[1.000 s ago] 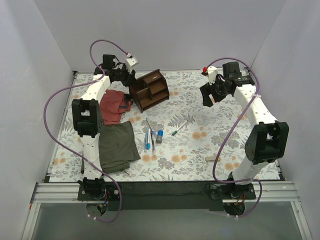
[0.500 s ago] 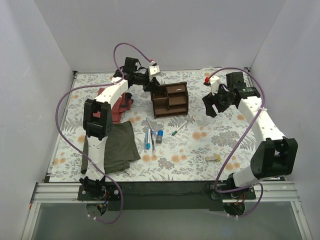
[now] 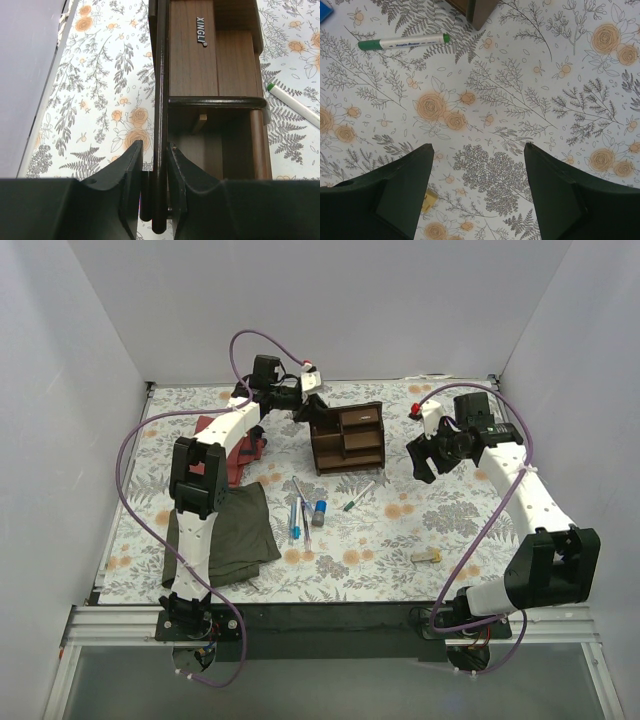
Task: Sort the stationery into containers
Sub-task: Move the storage box to the center of the board.
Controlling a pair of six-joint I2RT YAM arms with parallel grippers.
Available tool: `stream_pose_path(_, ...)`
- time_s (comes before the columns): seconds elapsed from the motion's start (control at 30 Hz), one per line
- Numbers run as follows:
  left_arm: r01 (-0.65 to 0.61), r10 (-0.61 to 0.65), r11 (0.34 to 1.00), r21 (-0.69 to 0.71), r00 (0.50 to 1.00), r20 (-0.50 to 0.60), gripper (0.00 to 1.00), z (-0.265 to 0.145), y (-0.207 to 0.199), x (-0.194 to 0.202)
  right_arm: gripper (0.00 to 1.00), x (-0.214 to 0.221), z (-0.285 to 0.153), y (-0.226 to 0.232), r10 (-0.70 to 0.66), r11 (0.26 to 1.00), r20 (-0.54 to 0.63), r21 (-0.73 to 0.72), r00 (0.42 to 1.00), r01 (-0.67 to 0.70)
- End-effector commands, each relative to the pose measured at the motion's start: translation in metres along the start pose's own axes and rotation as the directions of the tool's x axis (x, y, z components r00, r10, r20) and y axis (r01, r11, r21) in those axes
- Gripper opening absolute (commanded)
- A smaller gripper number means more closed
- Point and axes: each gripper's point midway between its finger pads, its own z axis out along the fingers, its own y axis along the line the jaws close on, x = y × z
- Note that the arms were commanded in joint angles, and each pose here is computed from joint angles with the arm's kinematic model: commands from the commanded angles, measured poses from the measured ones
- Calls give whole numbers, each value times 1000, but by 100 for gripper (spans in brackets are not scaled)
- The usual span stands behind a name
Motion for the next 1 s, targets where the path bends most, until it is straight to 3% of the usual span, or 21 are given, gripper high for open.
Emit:
stream_pose_path(0.0,-310,313,950,-48,943,114,2,0,16,-71,82,-4,-8,1,-22,1000,33,12,999,22)
stream_pose_path(0.2,-379,386,922,-75,913,136,16,-1,23,-101,81,1,-4,9,20,1000,34,-15,999,-20)
stream_pose_path(0.73,-359,366,930,-72,920,137,44,8,9,-114,82,6,-6,12,1,1000,49,-10,999,0)
stream_pose_path(0.87,-343,377,918,-200,911,169,52,-15,24,-159,84,1,-12,16,-18,1000,79,-23,997,20)
stream_pose_path(0.93,-315,386,894,-318,902,192,57,-49,27,-202,86,-6,-20,23,-47,997,125,-47,991,54)
stream_pose_path(0.97,-297,385,877,-377,905,182,62,-59,30,-195,86,-9,-23,26,-84,994,148,-56,985,93)
